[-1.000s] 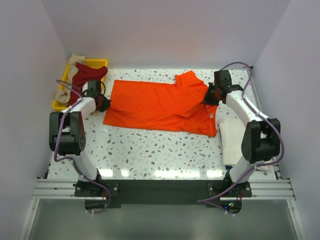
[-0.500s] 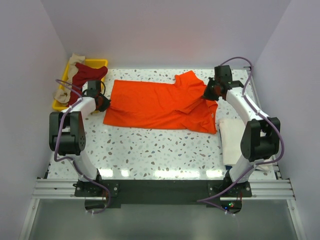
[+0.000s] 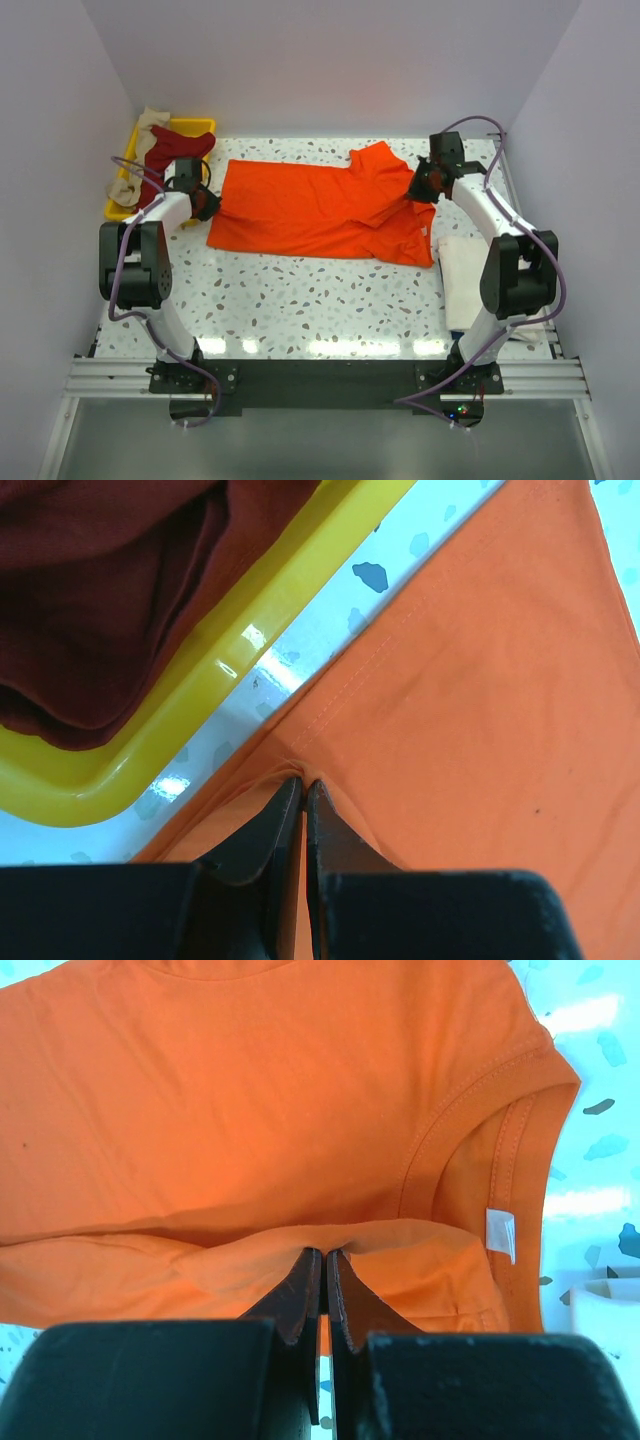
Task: Fold and stack the t-shirts
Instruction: Fold the tshirt
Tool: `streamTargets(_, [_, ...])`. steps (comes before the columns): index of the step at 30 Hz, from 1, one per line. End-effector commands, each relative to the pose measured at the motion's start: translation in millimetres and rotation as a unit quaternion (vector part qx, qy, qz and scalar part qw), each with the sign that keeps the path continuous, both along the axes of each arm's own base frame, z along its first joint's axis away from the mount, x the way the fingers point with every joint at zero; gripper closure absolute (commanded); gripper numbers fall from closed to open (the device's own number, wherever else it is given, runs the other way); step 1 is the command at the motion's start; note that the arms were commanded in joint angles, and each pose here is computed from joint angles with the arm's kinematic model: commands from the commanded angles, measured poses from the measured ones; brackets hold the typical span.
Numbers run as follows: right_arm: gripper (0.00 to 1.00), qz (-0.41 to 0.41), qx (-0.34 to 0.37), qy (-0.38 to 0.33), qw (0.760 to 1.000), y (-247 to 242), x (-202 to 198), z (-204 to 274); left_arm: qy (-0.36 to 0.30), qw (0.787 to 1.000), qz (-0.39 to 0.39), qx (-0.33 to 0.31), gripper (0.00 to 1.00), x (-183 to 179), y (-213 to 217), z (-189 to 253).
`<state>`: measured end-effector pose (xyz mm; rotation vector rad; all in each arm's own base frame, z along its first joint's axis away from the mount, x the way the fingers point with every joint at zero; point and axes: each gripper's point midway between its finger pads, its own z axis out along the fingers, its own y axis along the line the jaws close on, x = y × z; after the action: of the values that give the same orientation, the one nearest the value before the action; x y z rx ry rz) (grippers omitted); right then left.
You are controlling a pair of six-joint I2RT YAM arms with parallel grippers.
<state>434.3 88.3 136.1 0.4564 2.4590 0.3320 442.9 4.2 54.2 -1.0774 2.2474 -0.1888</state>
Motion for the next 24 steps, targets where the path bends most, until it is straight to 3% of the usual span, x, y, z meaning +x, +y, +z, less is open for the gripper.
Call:
streamTargets(1, [1.0,0.0,-0.007,-0.019,1.0,-4,8,7,-0.023,1.0,0.001,0.018,0.91,14,8,14])
streamTargets(11, [1.0,-0.005,-0.006,-0.004,1.0,-8,7,-7,-0.028,1.0,-0.003,0.013,0.88,16,8,14])
streamTargets(18, [1.0,0.003,-0.002,0.001,1.0,-3,22,-17,-0.056,0.998,-0.026,0.018,0.71,20,5,25])
streamTargets(22, [0.77,0.013,-0.002,-0.002,1.0,0,37,-15,-0.092,0.995,-0.048,0.013,0.53,21,-2,48])
streamTargets(24, [0.69,0.015,-0.004,-0.009,1.0,0,44,-7,-0.103,0.993,-0.049,0.01,0.49,17,-3,57])
